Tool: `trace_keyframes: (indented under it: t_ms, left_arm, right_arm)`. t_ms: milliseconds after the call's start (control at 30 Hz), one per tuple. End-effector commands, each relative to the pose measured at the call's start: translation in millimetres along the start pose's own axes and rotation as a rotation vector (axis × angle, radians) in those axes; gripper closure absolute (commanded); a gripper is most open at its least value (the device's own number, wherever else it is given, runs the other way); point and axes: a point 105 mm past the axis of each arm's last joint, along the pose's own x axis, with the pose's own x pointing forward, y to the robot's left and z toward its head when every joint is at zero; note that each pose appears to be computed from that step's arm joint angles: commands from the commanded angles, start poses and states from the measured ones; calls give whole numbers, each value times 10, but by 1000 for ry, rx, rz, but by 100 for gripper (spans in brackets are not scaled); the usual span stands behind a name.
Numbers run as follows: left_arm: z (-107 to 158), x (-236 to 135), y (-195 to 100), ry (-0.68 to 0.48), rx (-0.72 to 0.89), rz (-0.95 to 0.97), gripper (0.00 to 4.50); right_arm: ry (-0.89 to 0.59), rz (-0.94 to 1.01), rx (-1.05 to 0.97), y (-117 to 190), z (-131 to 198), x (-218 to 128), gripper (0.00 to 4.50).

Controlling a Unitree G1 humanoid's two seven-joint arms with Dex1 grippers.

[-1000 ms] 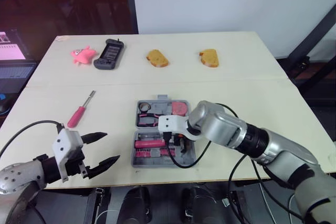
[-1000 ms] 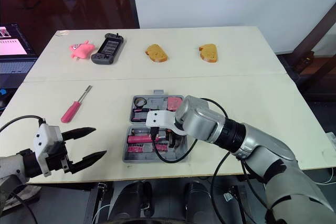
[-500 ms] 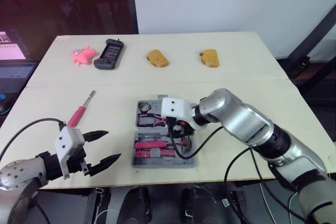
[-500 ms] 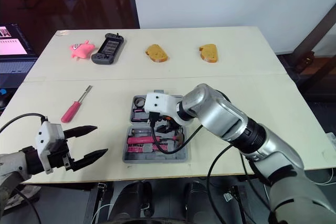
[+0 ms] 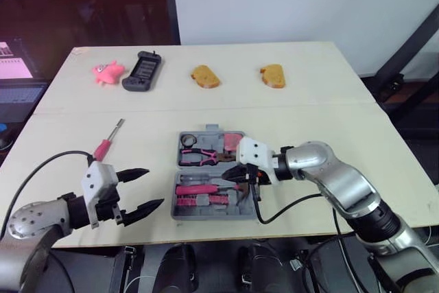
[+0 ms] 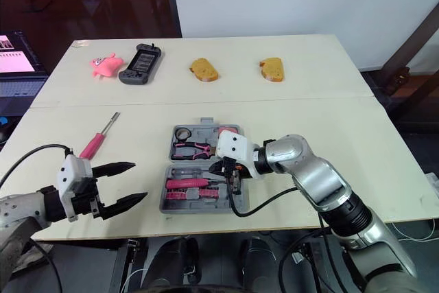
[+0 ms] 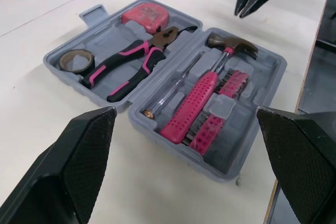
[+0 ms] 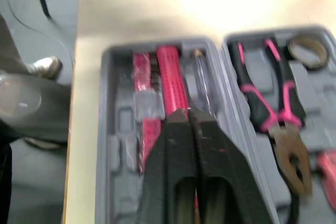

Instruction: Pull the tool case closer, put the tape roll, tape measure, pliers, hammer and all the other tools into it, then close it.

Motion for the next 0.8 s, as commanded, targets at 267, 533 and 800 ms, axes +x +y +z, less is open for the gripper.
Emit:
trace_keyframes:
  t_ms: [267,533,800]
  left_arm:
    - [59,-1,-9,-7,43,-10,0]
    - [55,-62,-15,9,49,7,0]
    - [59,-116,-8,21,54,25,0]
  right_arm:
    - [-15,-32,-19,-39,-144,97,445]
    - [-39,-11,-9,-40,-97,348,445]
    - [-3,7,42,-26,-240,509,445]
